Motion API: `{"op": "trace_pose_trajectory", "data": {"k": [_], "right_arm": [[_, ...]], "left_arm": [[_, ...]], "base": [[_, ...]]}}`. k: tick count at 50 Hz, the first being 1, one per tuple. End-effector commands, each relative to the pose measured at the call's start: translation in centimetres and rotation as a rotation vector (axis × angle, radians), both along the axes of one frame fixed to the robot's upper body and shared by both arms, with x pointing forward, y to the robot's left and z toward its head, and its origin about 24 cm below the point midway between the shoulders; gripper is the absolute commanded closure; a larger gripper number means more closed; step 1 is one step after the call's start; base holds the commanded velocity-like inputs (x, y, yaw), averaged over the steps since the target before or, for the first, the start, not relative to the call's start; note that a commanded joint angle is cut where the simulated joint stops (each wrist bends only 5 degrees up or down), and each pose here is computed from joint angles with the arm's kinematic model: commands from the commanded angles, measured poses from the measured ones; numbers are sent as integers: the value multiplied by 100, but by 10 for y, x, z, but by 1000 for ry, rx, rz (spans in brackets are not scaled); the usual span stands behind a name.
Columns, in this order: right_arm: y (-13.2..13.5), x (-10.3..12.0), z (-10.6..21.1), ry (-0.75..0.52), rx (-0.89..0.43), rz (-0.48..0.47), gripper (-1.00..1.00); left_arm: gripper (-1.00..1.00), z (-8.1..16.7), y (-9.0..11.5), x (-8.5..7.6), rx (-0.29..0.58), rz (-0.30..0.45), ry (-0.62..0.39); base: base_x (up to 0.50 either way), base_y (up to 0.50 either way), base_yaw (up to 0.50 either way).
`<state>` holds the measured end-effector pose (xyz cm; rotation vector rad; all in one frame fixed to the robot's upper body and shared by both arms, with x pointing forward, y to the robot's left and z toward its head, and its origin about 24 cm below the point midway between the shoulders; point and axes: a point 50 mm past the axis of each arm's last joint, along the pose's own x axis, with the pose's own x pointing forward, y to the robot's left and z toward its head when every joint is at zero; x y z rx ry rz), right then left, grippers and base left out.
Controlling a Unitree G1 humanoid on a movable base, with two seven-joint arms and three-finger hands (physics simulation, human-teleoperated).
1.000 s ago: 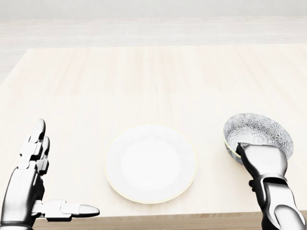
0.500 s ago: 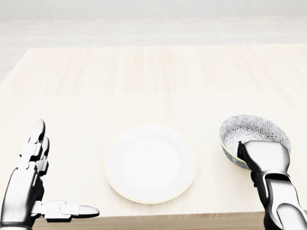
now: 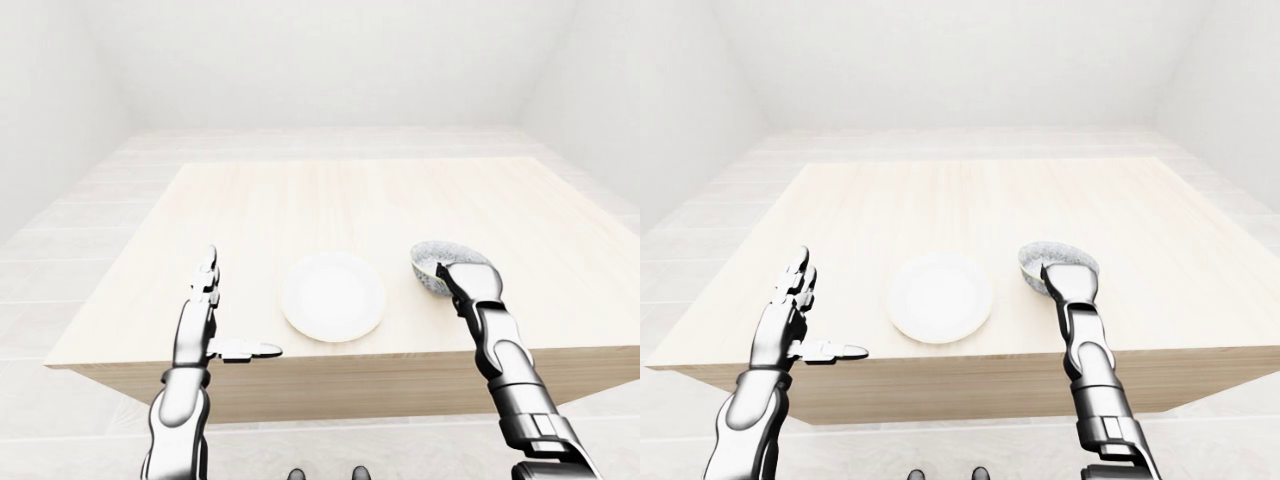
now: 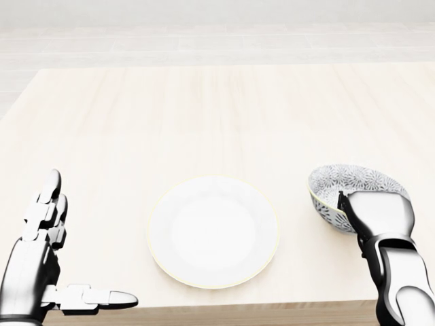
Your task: Put the bowl on the plate.
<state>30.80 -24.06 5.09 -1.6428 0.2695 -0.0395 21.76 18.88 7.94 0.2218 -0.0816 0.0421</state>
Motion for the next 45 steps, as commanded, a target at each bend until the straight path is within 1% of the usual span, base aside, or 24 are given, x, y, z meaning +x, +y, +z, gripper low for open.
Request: {"op": "trace_pose_trajectory", "data": {"k": [1, 16, 25, 30, 35, 45], "right_arm": [[3, -1, 16, -42, -4, 8, 40], [12, -12, 39, -94, -9, 26, 40], [21, -21, 46, -117, -10, 41, 40], [24, -22, 50, -148, -20, 42, 40], [31, -24, 54, -163, -8, 56, 41], [54, -25, 57, -200, 29, 112, 40]], "left_arm": [[-100, -1, 1, 1, -4, 3, 3], [-100, -4, 1, 2, -5, 3, 14], [-100, -4, 1, 2, -4, 3, 16], [-100, -4, 1, 2, -4, 3, 17], [-100, -5, 0, 2, -4, 2, 20], [-100, -2, 0, 2, -2, -1, 6]], "base": [[0, 0, 0], [0, 0, 0], [0, 0, 0], [0, 0, 0], [0, 0, 0], [0, 0, 0]]}}
